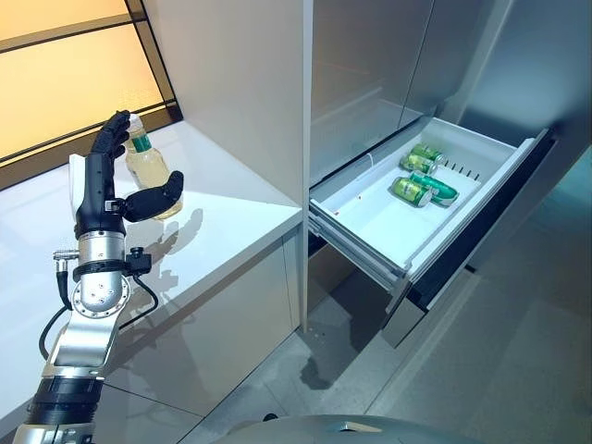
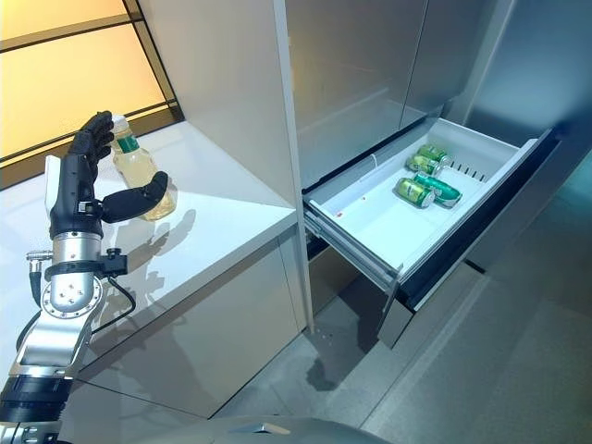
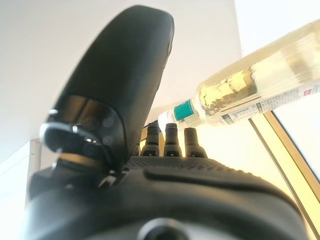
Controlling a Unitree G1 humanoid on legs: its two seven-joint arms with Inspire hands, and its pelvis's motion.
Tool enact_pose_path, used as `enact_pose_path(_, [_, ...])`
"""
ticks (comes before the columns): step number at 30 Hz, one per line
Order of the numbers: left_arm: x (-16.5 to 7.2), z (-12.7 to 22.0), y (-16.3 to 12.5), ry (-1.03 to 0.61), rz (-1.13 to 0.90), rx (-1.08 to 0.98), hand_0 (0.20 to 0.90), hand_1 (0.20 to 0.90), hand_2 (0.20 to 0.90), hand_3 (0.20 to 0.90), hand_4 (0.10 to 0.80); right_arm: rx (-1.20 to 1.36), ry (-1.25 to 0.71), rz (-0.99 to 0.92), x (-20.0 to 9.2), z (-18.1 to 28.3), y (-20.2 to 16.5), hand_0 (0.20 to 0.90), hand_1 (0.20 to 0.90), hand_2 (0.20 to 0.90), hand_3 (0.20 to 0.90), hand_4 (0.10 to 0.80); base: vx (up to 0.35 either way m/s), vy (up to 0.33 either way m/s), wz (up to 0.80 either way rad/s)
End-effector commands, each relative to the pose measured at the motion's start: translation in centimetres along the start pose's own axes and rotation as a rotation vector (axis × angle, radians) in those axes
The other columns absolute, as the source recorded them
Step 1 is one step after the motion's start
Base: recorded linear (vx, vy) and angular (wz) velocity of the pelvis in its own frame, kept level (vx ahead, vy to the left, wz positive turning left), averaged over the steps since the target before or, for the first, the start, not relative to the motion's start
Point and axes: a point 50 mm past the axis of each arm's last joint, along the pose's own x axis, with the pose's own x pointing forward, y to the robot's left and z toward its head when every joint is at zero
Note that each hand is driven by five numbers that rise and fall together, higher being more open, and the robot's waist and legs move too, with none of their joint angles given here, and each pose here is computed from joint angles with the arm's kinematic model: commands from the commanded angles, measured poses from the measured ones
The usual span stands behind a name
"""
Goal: Put drinks into fridge and close the fridge
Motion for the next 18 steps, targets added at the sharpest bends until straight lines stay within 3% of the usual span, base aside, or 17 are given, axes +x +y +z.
enact_pose_path(1, [3.1, 5.5, 2.8, -0.293, 0.172, -0.042, 0.9, 0.9, 0.9, 0.9, 0.8, -0.018, -0.075, 0.09, 0.0, 2.6, 2.4, 0.9, 0.9, 0.9, 0.9, 0.8, 0.0, 0.0, 0.0])
enact_pose_path(18, [3.2, 4.6, 3.9, -0.23, 0.268, 0.02, 0.9, 0.9, 0.9, 0.9, 0.8, -0.014, -0.077, 0.086, 0.0, 2.9, 2.4, 0.9, 0.9, 0.9, 0.9, 0.8, -0.011, 0.003, 0.0])
